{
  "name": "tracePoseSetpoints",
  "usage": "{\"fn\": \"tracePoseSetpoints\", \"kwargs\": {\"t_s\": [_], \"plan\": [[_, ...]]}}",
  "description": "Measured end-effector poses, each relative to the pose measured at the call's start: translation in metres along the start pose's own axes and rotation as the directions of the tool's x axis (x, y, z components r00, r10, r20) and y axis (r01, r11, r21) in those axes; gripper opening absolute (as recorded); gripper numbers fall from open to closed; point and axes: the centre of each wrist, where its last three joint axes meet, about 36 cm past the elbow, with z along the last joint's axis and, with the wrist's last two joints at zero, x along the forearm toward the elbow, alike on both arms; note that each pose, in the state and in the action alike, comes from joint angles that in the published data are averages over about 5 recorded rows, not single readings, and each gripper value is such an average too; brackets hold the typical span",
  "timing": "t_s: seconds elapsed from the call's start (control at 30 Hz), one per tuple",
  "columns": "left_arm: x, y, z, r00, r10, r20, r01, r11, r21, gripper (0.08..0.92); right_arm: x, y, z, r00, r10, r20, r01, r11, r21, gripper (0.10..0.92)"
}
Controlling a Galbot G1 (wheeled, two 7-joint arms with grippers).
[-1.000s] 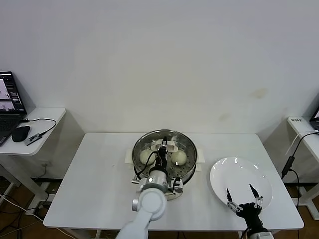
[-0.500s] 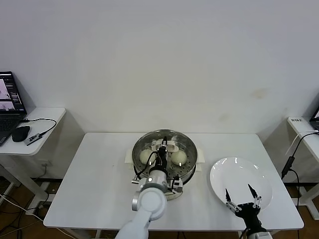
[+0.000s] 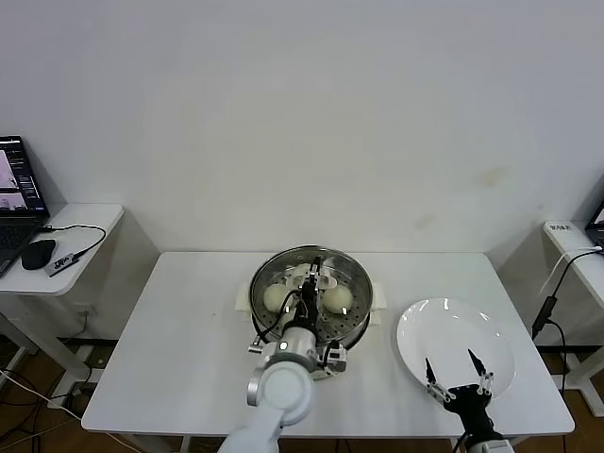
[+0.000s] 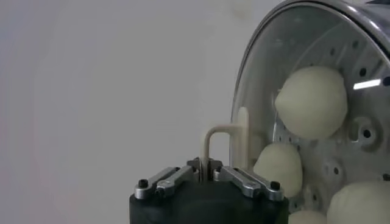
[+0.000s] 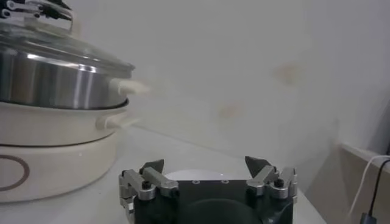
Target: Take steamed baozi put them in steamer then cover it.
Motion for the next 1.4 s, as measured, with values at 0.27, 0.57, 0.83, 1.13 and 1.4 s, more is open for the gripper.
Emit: {"fn": "tracePoseSetpoints", "kwargs": {"t_s": [0.27, 0.57, 0.83, 1.13, 1.4], "plan": [[0.022, 0.006, 0.010, 0.9997, -0.024, 0.010, 0.024, 1.000, 0.017, 0.626, 0.002, 0.000, 0.001, 1.000, -0.001, -0.003, 0.001, 1.000, 0.002, 0.823], [0.072, 0.017, 0.038, 0.9975, -0.051, 0.049, 0.045, 0.993, 0.109, 0.817, 0.003, -0.002, 0.002, 1.000, -0.001, -0.008, 0.001, 1.000, 0.009, 0.823], [0.124, 0.012, 0.099, 0.9942, -0.091, 0.058, 0.062, 0.924, 0.378, 0.823, 0.006, -0.004, 0.003, 1.000, -0.011, -0.007, 0.011, 1.000, 0.018, 0.823], [0.186, -0.018, 0.150, 0.9959, -0.069, -0.058, 0.088, 0.619, 0.781, 0.823, 0.014, -0.006, 0.005, 0.999, -0.043, -0.013, 0.043, 0.999, 0.019, 0.823], [0.224, -0.056, 0.158, 0.9901, -0.008, -0.140, 0.136, 0.296, 0.945, 0.823, 0.028, -0.004, 0.008, 0.997, -0.078, -0.018, 0.078, 0.997, -0.011, 0.823]]}}
